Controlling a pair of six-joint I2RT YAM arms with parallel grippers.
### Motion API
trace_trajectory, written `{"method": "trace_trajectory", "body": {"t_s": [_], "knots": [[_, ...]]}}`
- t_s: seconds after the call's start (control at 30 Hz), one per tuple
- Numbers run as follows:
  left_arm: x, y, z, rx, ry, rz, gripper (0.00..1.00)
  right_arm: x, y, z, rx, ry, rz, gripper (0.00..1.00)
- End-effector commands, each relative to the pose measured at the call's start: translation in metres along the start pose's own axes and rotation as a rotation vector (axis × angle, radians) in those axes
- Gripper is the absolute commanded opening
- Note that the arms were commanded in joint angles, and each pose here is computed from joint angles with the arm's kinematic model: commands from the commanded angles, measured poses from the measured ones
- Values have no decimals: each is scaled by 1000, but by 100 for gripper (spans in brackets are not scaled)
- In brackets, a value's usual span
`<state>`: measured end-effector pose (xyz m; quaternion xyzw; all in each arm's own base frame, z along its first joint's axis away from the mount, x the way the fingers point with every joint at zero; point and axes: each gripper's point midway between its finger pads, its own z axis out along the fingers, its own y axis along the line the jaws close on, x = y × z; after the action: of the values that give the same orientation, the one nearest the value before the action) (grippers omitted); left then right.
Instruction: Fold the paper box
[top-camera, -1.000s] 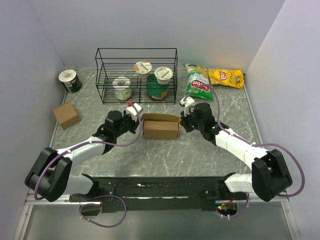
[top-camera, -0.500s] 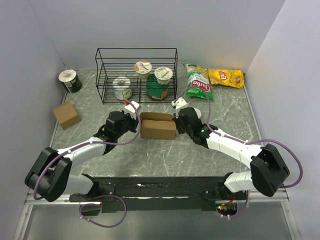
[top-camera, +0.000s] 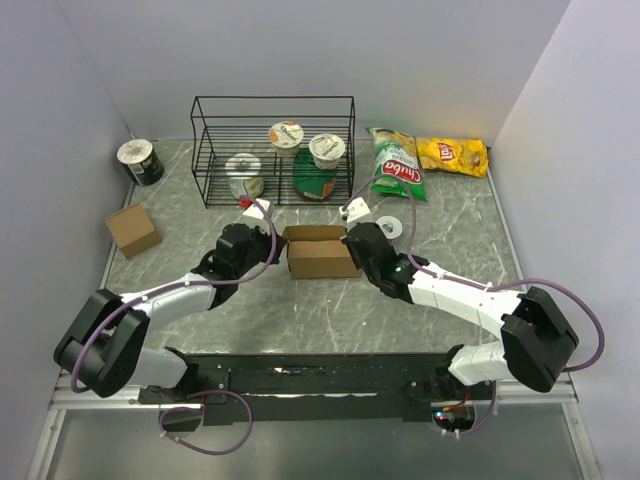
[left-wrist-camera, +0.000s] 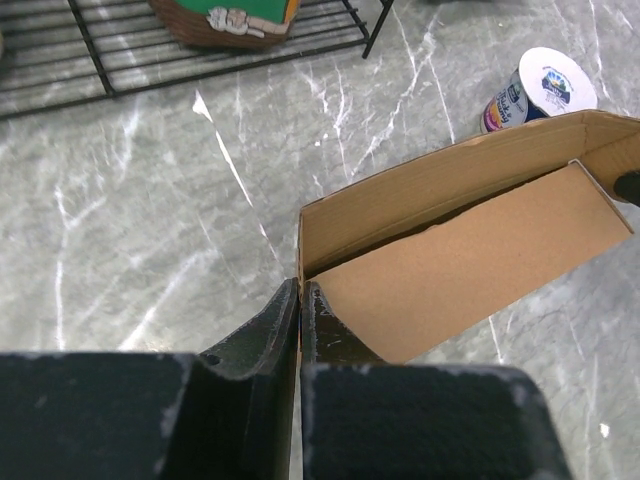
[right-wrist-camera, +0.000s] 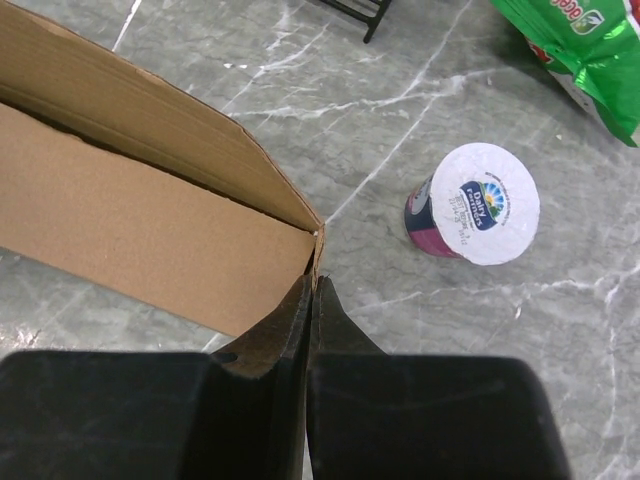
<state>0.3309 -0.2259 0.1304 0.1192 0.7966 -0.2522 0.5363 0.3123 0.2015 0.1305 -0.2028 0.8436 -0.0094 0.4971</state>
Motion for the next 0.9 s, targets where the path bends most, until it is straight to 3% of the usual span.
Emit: {"method": "trace_trajectory", "body": {"t_s": [0.0, 0.87], "knots": [[-16, -30, 6, 87, -51, -83, 8, -20, 17, 0, -42, -83, 27, 0], [2, -48, 16, 32, -1, -193, 6, -16, 25, 2, -20, -79, -9, 0]]}}
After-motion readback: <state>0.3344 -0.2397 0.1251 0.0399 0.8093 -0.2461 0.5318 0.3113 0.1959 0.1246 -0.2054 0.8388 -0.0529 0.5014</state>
